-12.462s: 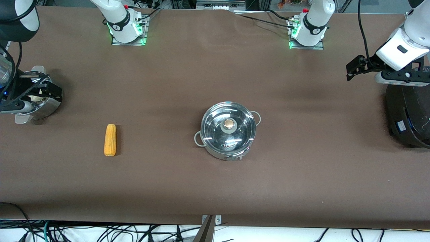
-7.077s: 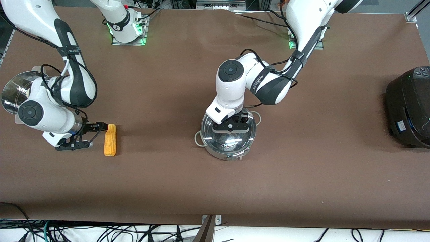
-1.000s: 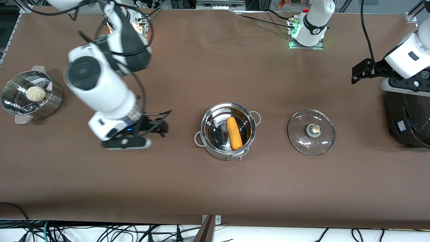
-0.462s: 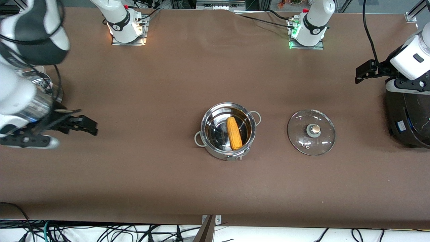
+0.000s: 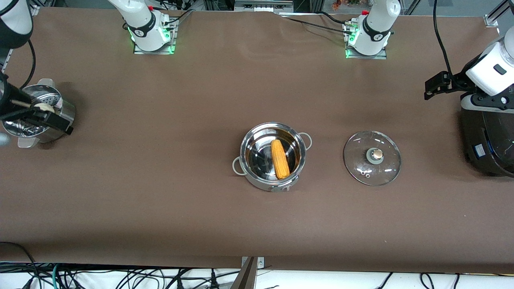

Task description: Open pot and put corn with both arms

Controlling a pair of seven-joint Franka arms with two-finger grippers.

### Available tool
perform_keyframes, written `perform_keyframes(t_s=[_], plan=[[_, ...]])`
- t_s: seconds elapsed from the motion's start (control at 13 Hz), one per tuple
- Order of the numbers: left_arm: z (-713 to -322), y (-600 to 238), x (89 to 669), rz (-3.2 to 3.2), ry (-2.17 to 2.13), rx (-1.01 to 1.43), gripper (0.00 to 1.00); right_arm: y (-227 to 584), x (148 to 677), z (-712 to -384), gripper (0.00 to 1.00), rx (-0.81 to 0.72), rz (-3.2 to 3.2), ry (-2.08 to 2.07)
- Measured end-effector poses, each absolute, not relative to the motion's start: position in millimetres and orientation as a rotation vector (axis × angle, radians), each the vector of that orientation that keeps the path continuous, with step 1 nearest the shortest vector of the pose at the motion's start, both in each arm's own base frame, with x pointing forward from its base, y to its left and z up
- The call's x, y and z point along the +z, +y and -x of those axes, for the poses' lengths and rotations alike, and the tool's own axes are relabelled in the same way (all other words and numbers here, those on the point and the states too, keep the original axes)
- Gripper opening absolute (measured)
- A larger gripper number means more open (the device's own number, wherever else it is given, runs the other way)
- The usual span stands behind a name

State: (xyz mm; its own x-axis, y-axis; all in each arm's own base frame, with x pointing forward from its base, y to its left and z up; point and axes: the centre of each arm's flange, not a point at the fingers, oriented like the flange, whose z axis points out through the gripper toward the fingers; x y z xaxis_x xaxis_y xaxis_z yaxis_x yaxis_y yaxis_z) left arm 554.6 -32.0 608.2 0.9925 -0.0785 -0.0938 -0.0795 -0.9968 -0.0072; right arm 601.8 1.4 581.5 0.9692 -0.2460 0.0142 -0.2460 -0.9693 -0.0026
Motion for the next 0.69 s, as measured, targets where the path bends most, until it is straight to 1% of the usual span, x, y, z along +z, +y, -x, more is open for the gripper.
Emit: perform_keyframes(t_s=[0.08, 0.23, 0.38, 0.69], plan=[[-554.6, -31.9, 608.2, 3.125, 0.124, 0.147, 1.00, 2.0, 582.4, -589.1, 1.00, 0.006, 3.122, 0.382], [-554.6, -31.6, 608.2, 3.125, 0.123, 0.147, 1.00, 1.6, 583.4, -577.1, 1.00, 0.015, 3.148, 0.250], [-554.6, -31.3, 608.1, 3.125, 0.122, 0.147, 1.00, -0.1, 577.9, -576.5, 1.00, 0.027, 3.163, 0.121], [-554.6, -31.1, 608.1, 3.125, 0.121, 0.148, 1.00, -4.0, 561.7, -583.4, 1.00, 0.062, 3.164, 0.086]])
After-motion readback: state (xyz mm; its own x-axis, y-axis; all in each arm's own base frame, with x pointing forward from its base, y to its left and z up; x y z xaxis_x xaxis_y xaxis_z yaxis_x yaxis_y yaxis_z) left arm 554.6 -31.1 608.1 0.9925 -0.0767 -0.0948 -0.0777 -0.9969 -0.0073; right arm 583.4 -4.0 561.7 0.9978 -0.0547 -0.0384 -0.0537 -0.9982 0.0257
